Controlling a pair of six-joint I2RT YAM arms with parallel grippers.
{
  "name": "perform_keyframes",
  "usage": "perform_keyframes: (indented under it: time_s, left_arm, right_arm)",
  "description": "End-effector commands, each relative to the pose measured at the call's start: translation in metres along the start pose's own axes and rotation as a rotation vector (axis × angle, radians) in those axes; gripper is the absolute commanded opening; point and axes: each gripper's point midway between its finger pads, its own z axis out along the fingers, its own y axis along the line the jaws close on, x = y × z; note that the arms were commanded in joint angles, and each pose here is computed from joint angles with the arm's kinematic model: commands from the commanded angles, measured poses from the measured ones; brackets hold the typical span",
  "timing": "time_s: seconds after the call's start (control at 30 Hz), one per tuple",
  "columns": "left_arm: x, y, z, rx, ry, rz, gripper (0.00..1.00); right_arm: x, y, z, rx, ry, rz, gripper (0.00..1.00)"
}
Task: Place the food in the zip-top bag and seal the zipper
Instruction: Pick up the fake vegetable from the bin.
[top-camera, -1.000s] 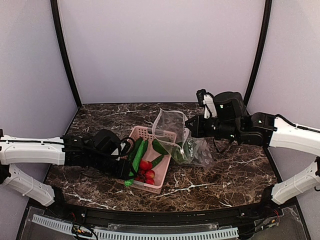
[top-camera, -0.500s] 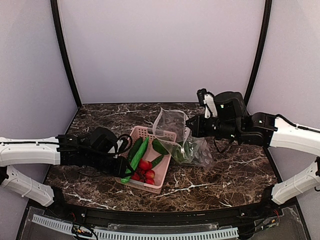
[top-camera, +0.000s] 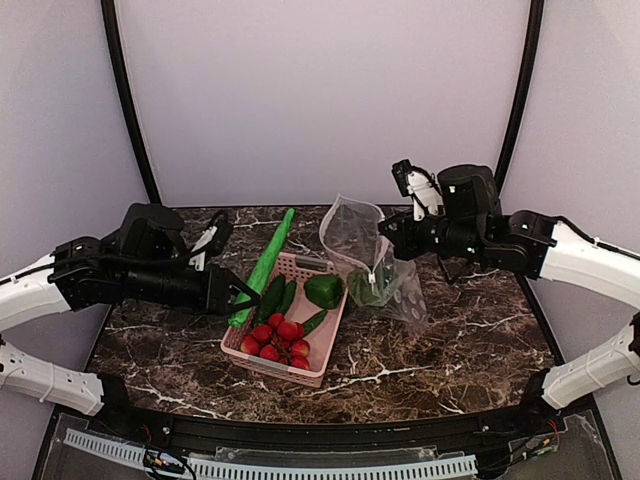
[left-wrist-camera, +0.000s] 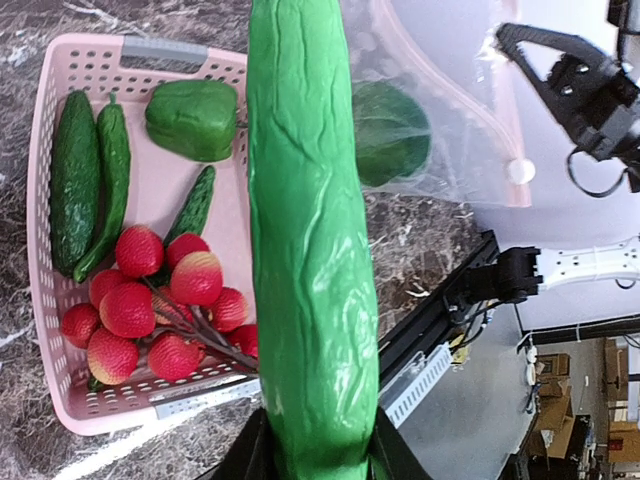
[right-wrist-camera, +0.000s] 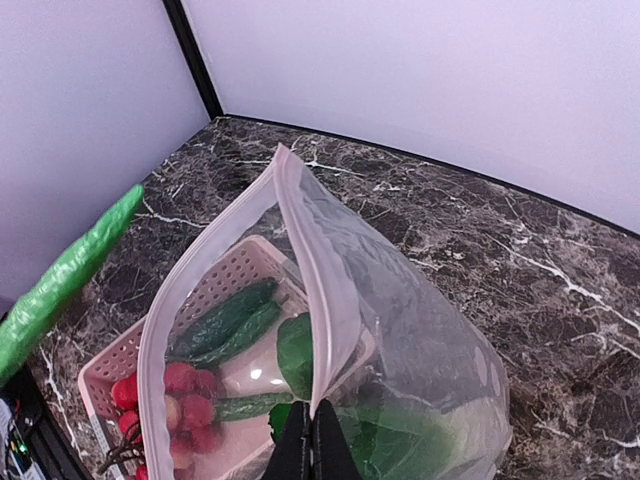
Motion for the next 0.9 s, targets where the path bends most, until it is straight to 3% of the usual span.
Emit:
perform_keyframes:
  time_s: [0.0, 0.2, 0.47, 0.87]
  left_arm:
    - [-0.001, -0.030, -0.021, 0.096, 0.050, 0.041, 0.24]
    - [0.011, -0.056, -0.018, 0.199, 0.174, 0.053, 0.22]
    - [0.036, -0.053, -0.002, 0.202, 0.293, 0.021, 0.21]
    - [0.060, -0.043, 0.002, 0.219, 0.341, -0.028, 0.20]
  right_arm:
    - [0.002, 0.030, 0.003, -0.169, 0.013, -0.143, 0.00]
    - [0.027, 0.052, 0.009, -0.297, 0.061, -0.143, 0.00]
    - [0.036, 0.059, 0.014, -0.299, 0.079, -0.141, 0.00]
    - [0.039, 0.067, 0.018, -0.315, 0.091, -0.160, 0.00]
